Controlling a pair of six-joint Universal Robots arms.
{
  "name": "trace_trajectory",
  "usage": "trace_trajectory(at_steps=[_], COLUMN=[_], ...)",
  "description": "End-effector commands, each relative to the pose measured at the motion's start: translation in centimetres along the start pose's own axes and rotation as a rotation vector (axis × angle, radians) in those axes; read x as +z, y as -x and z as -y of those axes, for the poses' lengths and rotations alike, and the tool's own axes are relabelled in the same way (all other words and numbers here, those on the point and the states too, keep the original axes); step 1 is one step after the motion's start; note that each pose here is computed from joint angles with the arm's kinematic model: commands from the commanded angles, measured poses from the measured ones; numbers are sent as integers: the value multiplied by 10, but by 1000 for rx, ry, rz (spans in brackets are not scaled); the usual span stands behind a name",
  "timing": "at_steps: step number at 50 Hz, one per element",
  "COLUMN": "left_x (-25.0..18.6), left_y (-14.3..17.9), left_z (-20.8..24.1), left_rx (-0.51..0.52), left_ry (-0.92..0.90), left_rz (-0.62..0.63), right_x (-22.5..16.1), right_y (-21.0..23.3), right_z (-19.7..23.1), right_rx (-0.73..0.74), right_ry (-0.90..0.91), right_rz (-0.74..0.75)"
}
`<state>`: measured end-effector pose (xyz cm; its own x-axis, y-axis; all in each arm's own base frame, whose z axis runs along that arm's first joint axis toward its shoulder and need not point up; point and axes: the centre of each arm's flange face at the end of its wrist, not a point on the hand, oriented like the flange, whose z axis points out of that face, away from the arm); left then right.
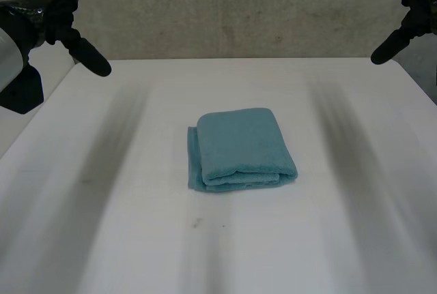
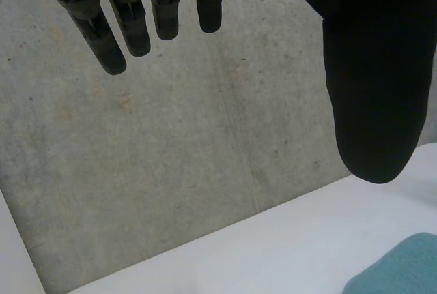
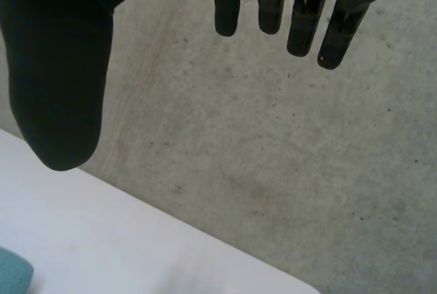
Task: Fold the laundry
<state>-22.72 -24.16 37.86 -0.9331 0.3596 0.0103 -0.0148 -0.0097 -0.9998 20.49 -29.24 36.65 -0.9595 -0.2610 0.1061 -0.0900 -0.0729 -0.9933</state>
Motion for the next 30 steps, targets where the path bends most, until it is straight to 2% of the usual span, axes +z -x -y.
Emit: trace_trajectory(at_steps=[1,30], left_x=[-1,1], left_y=[-4,-5], left_z=[-11,-19], left_rx=[1,1], left_ry=[31,1], left_rz=[-14,-16], right_x=[-1,-3], right_y=[1,4], right_z=[-7,-14], right_rx=[-40,-68], right_ry=[30,46], right_rz=[9,18])
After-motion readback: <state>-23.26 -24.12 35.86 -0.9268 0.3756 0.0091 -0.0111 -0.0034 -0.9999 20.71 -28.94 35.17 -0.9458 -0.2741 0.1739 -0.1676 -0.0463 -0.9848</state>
